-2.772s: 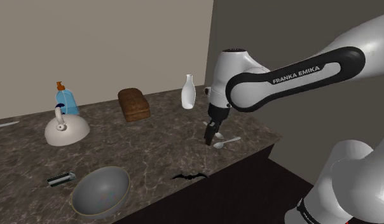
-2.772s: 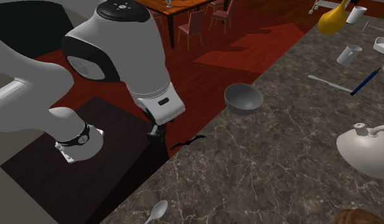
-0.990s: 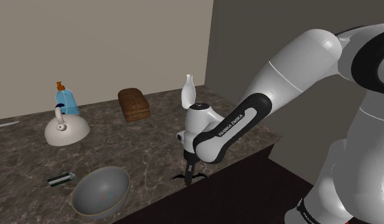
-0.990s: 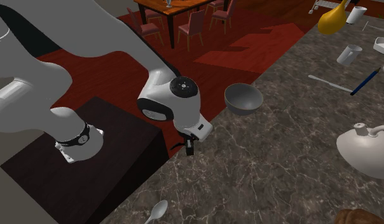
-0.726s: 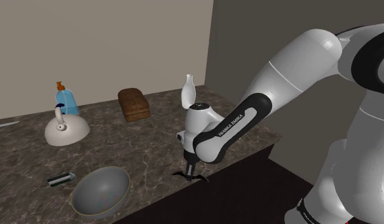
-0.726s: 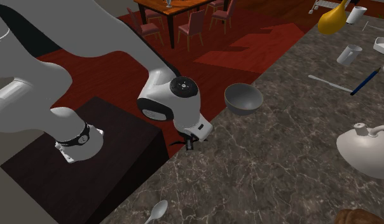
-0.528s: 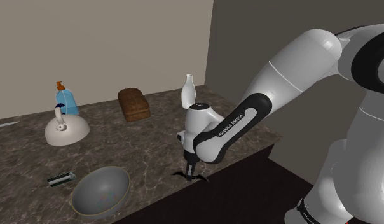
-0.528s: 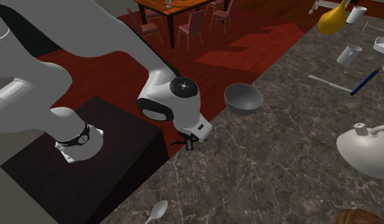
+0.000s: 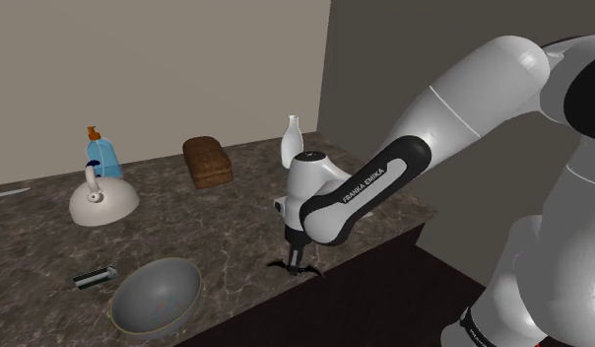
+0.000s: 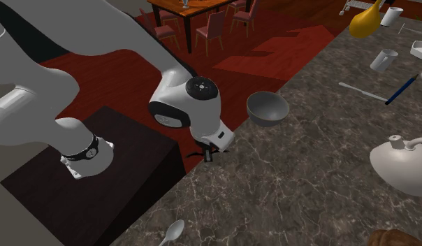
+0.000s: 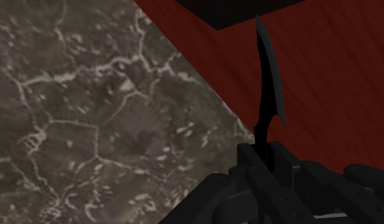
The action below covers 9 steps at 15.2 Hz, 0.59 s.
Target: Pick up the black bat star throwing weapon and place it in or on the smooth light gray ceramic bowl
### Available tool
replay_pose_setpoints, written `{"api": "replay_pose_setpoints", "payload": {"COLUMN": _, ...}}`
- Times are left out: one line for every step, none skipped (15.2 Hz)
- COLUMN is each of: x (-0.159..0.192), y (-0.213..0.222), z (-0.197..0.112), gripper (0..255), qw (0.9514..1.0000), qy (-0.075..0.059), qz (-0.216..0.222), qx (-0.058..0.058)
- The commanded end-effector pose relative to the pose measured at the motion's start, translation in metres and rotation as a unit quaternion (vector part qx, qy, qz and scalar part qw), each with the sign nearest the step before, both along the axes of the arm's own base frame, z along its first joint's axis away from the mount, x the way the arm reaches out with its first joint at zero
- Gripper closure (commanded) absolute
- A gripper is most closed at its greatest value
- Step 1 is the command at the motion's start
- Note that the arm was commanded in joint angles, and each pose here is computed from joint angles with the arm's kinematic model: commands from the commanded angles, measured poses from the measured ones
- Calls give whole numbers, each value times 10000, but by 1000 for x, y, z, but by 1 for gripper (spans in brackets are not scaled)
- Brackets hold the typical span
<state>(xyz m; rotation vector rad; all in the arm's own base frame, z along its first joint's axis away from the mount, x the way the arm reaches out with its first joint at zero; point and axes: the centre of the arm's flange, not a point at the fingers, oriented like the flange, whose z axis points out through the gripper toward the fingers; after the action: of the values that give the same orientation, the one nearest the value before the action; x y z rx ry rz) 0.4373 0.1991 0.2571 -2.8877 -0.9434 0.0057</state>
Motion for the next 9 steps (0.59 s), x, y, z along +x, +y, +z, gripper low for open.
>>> {"api": "replay_pose_setpoints", "payload": {"x": -1, "y": 0, "z": 10, "gripper": 255, "qw": 10000, "qy": 2, "qz": 0, "qx": -1}}
{"api": "replay_pose_setpoints", "payload": {"x": -1, "y": 0, "z": 15, "gripper": 255, "qw": 10000, "qy": 2, "qz": 0, "qx": -1}}
{"api": "replay_pose_setpoints", "payload": {"x": -1, "y": 0, "z": 21, "gripper": 255, "qw": 10000, "qy": 2, "qz": 0, "qx": -1}}
{"api": "replay_pose_setpoints", "payload": {"x": -1, "y": 0, "z": 26, "gripper": 255, "qw": 10000, "qy": 2, "qz": 0, "qx": -1}}
{"api": "replay_pose_setpoints", "payload": {"x": -1, "y": 0, "z": 31, "gripper": 255, "qw": 10000, "qy": 2, "qz": 0, "qx": -1}}
{"api": "replay_pose_setpoints", "payload": {"x": -1, "y": 0, "z": 37, "gripper": 255, "qw": 10000, "qy": 2, "qz": 0, "qx": -1}}
{"api": "replay_pose_setpoints", "payload": {"x": -1, "y": 0, "z": 42, "gripper": 255, "qw": 10000, "qy": 2, "qz": 0, "qx": -1}}
{"api": "replay_pose_setpoints", "payload": {"x": -1, "y": 0, "z": 47, "gripper": 255, "qw": 10000, "qy": 2, "qz": 0, "qx": -1}}
{"api": "replay_pose_setpoints", "payload": {"x": -1, "y": 0, "z": 52, "gripper": 255, "qw": 10000, "qy": 2, "qz": 0, "qx": -1}}
